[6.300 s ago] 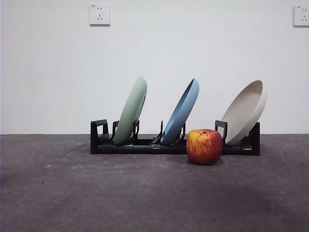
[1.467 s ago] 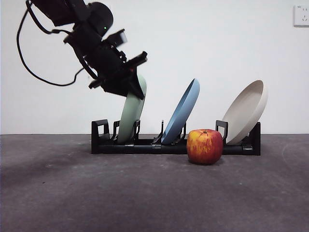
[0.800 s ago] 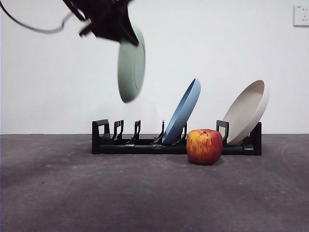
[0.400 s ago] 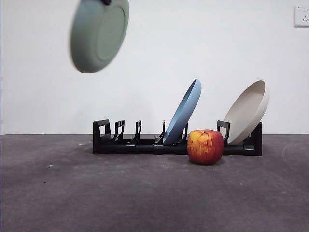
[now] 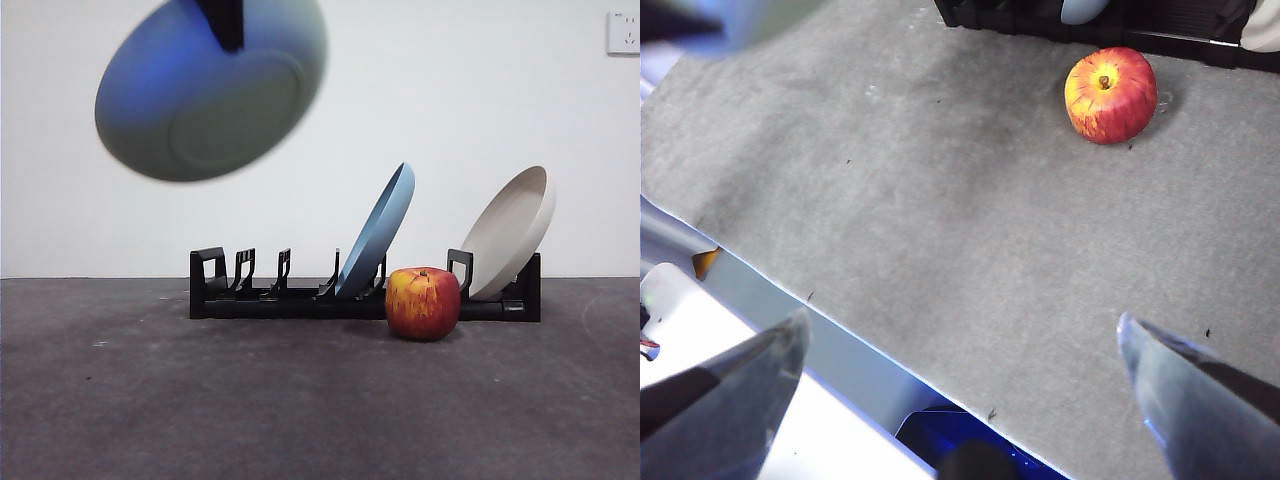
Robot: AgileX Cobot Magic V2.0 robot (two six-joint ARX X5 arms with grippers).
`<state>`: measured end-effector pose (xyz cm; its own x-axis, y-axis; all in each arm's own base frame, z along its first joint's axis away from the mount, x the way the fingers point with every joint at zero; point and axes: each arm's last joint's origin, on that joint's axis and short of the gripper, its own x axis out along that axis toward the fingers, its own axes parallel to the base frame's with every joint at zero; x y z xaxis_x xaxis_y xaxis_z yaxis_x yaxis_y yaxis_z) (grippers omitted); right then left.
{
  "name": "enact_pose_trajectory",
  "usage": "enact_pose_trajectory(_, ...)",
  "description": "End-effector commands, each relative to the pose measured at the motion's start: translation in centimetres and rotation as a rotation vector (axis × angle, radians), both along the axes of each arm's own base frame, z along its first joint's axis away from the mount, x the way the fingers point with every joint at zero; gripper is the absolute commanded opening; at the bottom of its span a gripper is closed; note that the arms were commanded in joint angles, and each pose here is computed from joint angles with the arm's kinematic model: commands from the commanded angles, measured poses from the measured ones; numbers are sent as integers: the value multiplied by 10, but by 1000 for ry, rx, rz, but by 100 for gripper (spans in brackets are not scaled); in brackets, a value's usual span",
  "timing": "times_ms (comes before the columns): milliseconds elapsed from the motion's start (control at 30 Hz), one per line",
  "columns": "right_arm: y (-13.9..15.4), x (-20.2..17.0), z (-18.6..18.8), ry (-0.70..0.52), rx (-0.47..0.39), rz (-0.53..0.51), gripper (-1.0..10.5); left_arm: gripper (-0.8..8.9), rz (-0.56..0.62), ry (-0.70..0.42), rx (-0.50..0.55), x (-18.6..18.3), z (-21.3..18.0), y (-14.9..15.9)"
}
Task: Take the green plate from the plate rack,put the plate on the table,take the apple from the table,put the apple in the plate
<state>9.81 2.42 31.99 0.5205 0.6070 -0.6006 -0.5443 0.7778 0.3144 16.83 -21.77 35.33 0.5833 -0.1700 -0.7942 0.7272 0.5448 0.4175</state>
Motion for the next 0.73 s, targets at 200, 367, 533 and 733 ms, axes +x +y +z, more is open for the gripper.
enact_pose_trajectory(200,0,0,1,-1,10,-5,658,-6,-102,-12,217,-28,-93,-42)
enact_pose_trajectory(367,0,0,1,-1,10,-4,658,-6,-129,-19,322,-34,-141,-62)
enact_pose_trajectory(533,0,0,1,0,10,-5,658,-7,-135,-43,394,-36,-174,-80)
enact_pose_trajectory(733,0,0,1,-1,10,-4,658,-8,-116,-14,362,-37,-196,-91)
